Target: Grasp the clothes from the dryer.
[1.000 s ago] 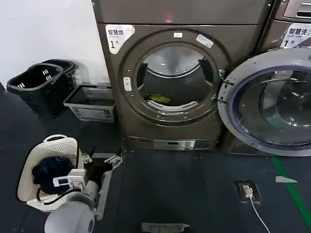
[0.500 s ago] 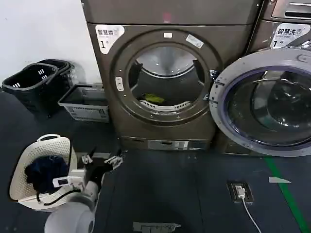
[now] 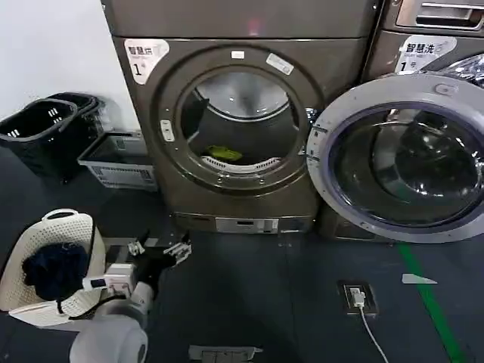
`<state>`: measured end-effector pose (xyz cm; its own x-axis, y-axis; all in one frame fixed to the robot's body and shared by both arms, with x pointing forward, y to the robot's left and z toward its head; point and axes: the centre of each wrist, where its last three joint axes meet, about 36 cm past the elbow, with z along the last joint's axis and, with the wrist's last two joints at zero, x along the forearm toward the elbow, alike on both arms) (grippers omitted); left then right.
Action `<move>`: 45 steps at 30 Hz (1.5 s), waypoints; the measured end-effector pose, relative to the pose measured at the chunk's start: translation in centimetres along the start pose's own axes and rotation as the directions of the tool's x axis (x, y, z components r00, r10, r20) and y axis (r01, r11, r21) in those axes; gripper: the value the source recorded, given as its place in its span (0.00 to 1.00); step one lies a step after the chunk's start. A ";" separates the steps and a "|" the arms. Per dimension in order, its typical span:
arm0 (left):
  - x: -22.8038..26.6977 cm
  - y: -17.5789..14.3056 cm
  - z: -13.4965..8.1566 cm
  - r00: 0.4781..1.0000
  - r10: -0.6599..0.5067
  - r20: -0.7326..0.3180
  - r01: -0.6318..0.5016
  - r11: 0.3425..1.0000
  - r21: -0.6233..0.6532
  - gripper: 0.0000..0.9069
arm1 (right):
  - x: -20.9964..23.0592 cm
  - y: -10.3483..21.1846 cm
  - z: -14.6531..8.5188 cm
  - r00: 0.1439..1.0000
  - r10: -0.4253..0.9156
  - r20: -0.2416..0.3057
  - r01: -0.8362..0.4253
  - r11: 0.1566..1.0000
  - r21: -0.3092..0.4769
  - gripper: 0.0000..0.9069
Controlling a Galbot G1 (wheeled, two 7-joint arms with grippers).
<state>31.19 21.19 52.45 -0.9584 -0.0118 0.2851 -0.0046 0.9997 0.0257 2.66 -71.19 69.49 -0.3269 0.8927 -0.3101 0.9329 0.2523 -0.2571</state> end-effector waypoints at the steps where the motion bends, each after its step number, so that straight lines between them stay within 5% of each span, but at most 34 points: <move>1: 0.0 0.0 0.0 1.000 0.001 0.002 -0.001 1.000 0.000 1.00 | 0.0 0.0 0.0 1.000 0.000 -0.001 0.000 1.000 0.000 1.00; 45: -0.5 0.2 0.2 1.000 -0.003 -0.007 0.003 1.000 -0.007 1.00 | 0.6 -0.7 0.5 0.997 0.067 0.042 -0.062 0.992 -0.108 1.00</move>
<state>31.61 21.42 52.12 -0.9565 -0.0148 0.2914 -0.0054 0.9994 0.0331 1.72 -71.03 69.00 -0.2697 0.8912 -0.3646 0.9622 0.2350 -0.1374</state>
